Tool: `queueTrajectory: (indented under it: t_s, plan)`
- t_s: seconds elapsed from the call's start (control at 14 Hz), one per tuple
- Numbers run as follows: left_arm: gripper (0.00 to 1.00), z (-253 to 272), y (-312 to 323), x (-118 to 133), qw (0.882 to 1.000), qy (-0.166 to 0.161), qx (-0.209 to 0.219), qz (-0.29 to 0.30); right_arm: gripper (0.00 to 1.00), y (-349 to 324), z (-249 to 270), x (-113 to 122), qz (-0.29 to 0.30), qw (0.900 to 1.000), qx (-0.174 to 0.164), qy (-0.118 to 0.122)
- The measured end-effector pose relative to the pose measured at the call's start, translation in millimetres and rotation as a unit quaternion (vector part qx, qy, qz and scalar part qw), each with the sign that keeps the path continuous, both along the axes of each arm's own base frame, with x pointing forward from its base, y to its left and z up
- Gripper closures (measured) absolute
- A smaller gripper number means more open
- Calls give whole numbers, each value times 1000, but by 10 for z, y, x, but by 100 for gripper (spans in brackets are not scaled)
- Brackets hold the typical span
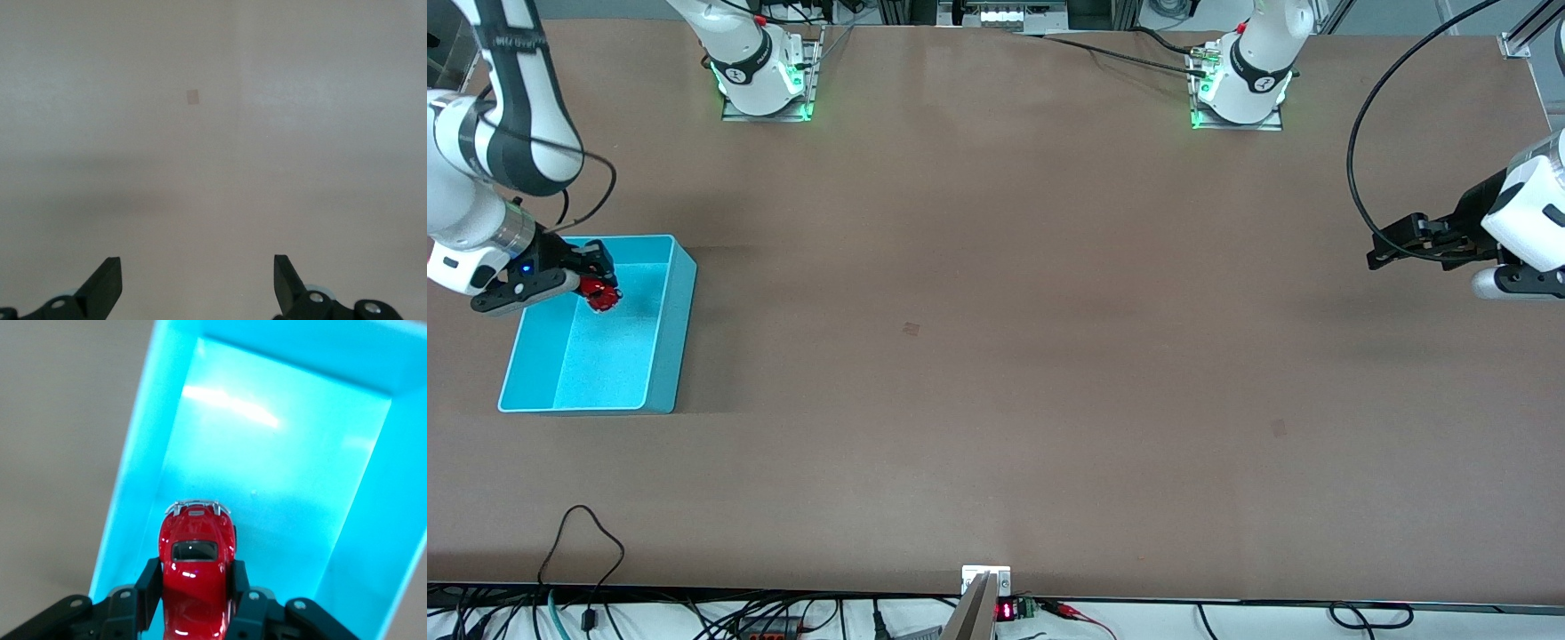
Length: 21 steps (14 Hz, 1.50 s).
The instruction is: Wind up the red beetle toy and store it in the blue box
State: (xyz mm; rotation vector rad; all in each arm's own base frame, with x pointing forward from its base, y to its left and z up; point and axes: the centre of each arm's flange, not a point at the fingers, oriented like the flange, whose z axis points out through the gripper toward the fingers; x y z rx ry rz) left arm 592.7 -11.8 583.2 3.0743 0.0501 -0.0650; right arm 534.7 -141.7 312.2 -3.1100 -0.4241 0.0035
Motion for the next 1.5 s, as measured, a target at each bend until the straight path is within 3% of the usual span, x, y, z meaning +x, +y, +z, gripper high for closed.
queueTrajectory:
  t_s: [0.14,0.43,0.71,0.86,1.07,1.14,1.36,1.5]
  plan:
    - [0,9,4,8,1000,-4,0,1,53,21,-364,62,-47,999,0,-1]
    - [0,20,0,22,1000,-10,0,1,53,-187,-979,32,-86,996,-5,2]
    - [0,19,-42,24,1000,-11,2,-2,54,-363,-1061,-17,-101,995,-9,7]
    - [0,13,-7,25,1000,-11,2,1,37,-367,-961,24,-101,995,-10,2]
    - [0,9,29,25,1000,-9,3,16,6,-178,-385,142,-94,996,-5,2]
    - [0,7,35,25,1000,-9,3,20,0,-75,-99,174,-86,996,-3,1]
    - [0,5,68,24,1000,-9,4,24,0,307,968,199,-68,998,3,17]
    - [0,16,73,19,1000,-9,4,24,0,646,1724,142,-86,995,1,40]
